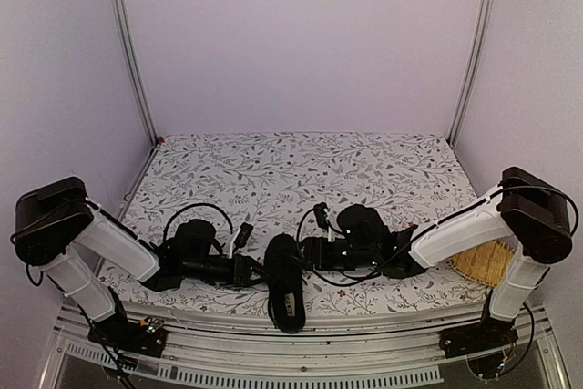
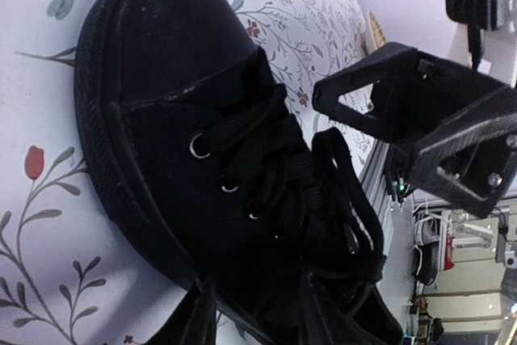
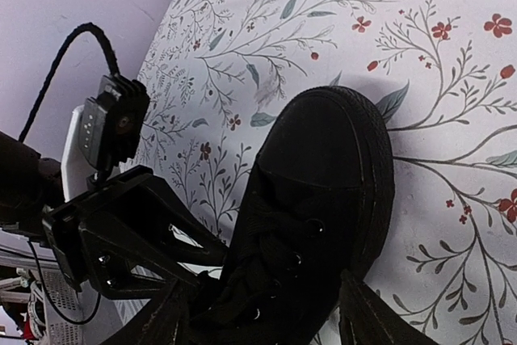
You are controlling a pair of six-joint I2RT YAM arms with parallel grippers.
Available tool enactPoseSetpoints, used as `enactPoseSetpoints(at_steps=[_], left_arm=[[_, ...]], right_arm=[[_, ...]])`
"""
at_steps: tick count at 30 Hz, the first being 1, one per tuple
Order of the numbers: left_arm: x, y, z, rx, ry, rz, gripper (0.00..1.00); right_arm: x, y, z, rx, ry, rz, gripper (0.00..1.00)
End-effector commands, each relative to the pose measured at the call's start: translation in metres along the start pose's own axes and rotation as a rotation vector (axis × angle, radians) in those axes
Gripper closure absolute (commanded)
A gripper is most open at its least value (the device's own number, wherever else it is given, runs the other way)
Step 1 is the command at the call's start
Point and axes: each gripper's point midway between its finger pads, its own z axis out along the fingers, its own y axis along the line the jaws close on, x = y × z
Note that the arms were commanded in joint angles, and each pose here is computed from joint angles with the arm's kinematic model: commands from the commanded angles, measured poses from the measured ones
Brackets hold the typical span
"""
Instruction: Tie the shoes
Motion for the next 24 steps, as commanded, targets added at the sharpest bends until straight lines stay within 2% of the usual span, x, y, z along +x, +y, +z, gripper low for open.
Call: enactPoseSetpoints(at_steps=[1,6,8,12,14,15,24], left_arm=[[-0.005,-0.005,0.003,0.030,-0.004,0.001,0.70],[-0.005,-0.006,0.003,0.035,-0.005,0.000,0.84],[-0.004,-0.005,0.003,0.034,-0.004,-0.002,0.87],[-0.004,-0.003,0.000,0.024,-0.015,-0.012,0.99],[-0.004,-0.001,-0.002,0.017,-0.022,-0.018,1.00],[-0.003,0.001,-0.003,0.007,-0.025,-0.023,1.00],[0.000,0.029,-0.019,-0.127,-0.078,-0.076,1.00]], right_arm=[[0.008,-0.011,0.009,0.039,0.041,-0.008,0.38],[0.013,-0.012,0.016,0.036,0.066,-0.011,0.51],[0.013,-0.012,0.017,0.036,0.068,-0.013,0.57],[0.012,-0.015,0.013,0.047,0.056,-0.003,0.82],[0.011,-0.015,0.010,0.053,0.045,0.004,0.94],[0.009,-0.016,0.007,0.060,0.034,0.008,0.96],[-0.004,-0.046,-0.013,0.188,-0.031,0.055,0.98]])
